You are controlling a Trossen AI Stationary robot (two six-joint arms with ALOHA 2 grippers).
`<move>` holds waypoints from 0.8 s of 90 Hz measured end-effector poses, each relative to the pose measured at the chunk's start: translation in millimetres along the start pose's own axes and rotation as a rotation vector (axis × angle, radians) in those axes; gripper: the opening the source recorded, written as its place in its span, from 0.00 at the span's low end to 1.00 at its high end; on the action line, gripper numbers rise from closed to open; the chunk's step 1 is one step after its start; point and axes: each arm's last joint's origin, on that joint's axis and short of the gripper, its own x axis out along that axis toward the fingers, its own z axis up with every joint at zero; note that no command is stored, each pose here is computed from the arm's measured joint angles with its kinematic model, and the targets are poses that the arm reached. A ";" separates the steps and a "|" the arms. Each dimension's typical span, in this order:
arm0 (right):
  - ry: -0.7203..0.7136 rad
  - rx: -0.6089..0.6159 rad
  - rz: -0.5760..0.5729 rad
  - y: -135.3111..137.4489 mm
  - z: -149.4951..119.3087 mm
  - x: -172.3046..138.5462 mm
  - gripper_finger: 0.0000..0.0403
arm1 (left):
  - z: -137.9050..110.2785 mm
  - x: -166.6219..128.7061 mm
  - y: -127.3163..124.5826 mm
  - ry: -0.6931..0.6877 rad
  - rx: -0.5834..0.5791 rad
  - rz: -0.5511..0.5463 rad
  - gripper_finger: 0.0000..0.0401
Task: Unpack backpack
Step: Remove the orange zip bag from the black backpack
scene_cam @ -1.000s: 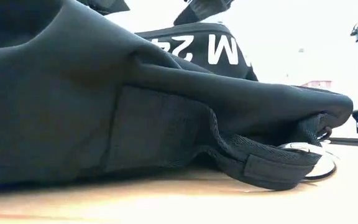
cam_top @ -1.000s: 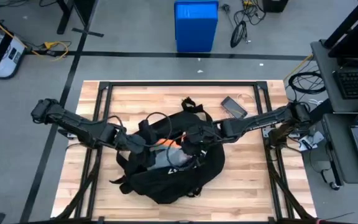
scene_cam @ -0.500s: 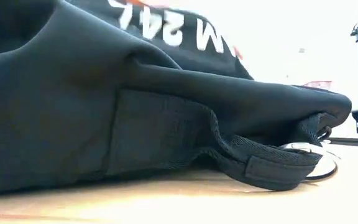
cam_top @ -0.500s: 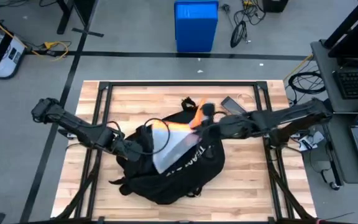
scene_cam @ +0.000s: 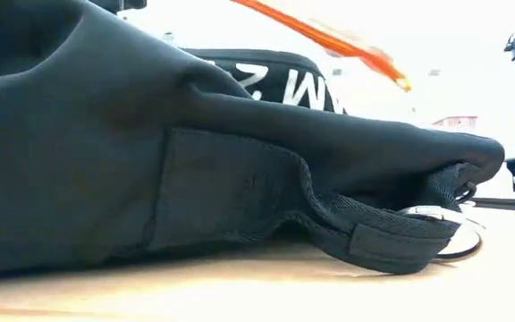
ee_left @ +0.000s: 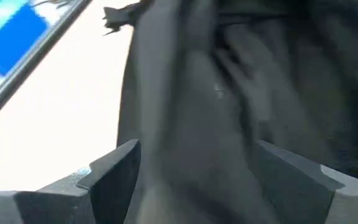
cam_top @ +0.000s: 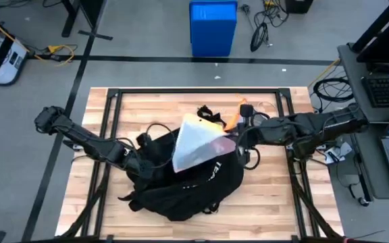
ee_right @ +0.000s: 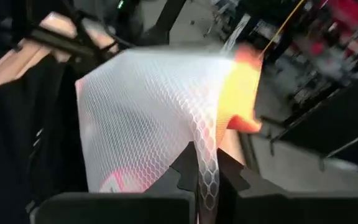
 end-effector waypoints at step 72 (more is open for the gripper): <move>0.284 0.162 0.186 45.5 -26.2 -27.1 0.00 | 39.4 -17.0 3.2 -0.132 -0.016 0.031 0.74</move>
